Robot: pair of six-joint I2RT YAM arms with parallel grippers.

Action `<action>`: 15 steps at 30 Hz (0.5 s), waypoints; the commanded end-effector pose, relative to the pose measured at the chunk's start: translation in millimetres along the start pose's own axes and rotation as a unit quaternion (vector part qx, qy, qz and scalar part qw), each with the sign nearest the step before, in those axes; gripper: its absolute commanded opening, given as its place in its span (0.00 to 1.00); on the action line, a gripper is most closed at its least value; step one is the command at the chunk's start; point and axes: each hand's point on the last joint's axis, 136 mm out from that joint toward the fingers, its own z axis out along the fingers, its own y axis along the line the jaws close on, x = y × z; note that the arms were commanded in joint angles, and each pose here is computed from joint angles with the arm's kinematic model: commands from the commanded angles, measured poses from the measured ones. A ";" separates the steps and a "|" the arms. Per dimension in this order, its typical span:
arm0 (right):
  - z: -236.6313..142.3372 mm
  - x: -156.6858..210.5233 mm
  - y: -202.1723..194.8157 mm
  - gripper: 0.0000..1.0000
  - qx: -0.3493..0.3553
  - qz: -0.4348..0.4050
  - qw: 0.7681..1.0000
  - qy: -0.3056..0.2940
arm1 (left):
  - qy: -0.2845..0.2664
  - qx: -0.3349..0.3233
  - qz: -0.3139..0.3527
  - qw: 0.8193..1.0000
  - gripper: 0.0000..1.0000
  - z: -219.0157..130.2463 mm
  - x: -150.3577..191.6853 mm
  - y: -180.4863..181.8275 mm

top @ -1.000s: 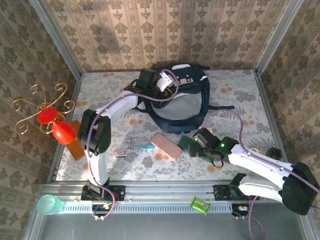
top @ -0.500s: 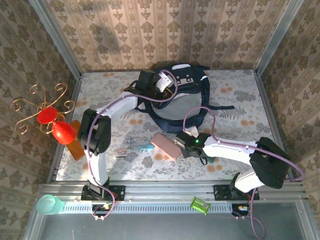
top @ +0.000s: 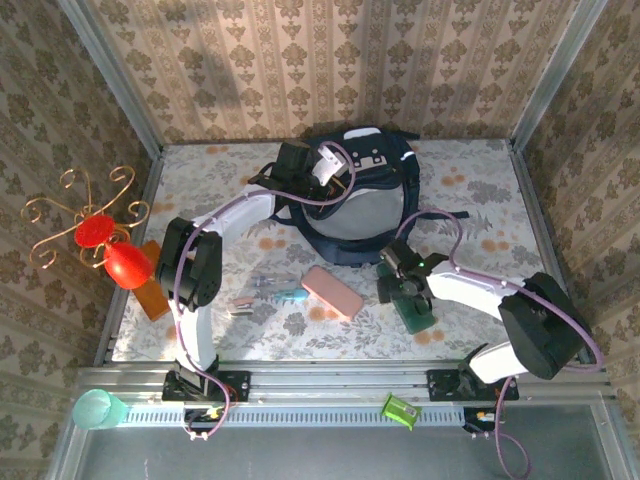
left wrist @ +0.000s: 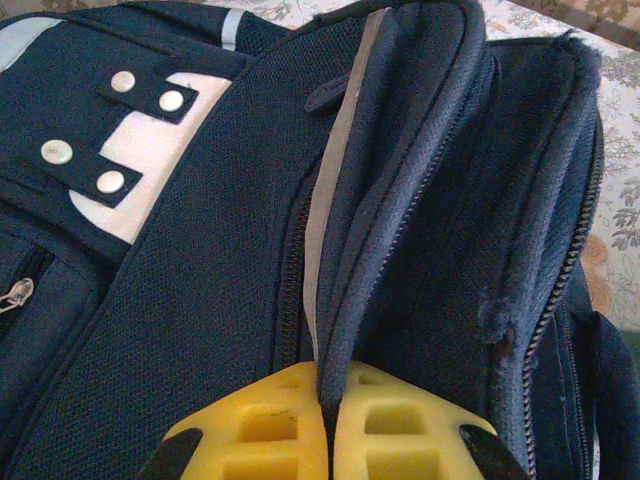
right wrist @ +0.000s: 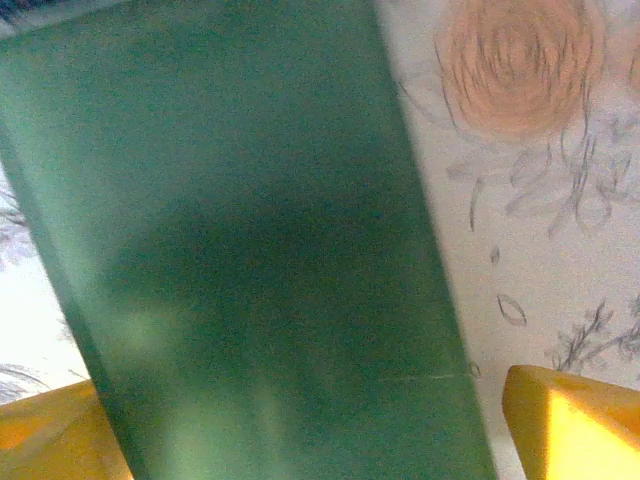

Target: Pack books, pencil case, and school supplies into a backpack

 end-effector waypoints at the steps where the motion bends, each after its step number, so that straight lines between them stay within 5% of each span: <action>1: -6.0 13.8 7.2 0.86 -0.054 0.041 0.998 0.018 | -0.040 0.001 0.013 0.999 0.00 -15.4 -27.9 -0.7; 8: -9.9 25.0 -0.2 0.62 -0.056 0.067 0.996 0.013 | -0.046 0.002 0.004 0.999 0.00 -13.0 -30.7 0.9; 15: -71.1 -22.2 -4.6 0.46 -0.088 0.087 0.985 -0.121 | -0.074 0.010 -0.038 0.997 0.00 -26.2 -55.1 -3.4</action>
